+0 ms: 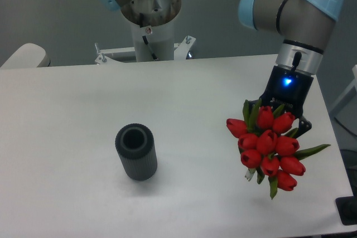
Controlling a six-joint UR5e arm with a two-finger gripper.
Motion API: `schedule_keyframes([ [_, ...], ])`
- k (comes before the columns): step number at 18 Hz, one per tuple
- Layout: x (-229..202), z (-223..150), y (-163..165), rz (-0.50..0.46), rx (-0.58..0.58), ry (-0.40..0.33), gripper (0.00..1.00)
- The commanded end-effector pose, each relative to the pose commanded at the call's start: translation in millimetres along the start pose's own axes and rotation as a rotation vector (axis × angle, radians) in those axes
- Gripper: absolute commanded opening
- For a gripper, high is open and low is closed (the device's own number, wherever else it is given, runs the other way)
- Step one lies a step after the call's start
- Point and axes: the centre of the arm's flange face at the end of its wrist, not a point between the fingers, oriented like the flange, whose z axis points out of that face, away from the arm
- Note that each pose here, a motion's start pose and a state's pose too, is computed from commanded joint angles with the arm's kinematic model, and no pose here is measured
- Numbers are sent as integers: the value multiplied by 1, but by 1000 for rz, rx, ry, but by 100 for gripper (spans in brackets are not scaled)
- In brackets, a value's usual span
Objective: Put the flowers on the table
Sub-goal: 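Carry the red tulip bunch in the gripper, lowering it toward the table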
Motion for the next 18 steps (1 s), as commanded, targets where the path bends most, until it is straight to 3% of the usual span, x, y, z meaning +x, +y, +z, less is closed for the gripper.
schedule_keyframes([
  [14, 16, 17, -4, 59, -88, -9, 25],
  [18, 23, 16, -9, 97, -239, -78, 25],
])
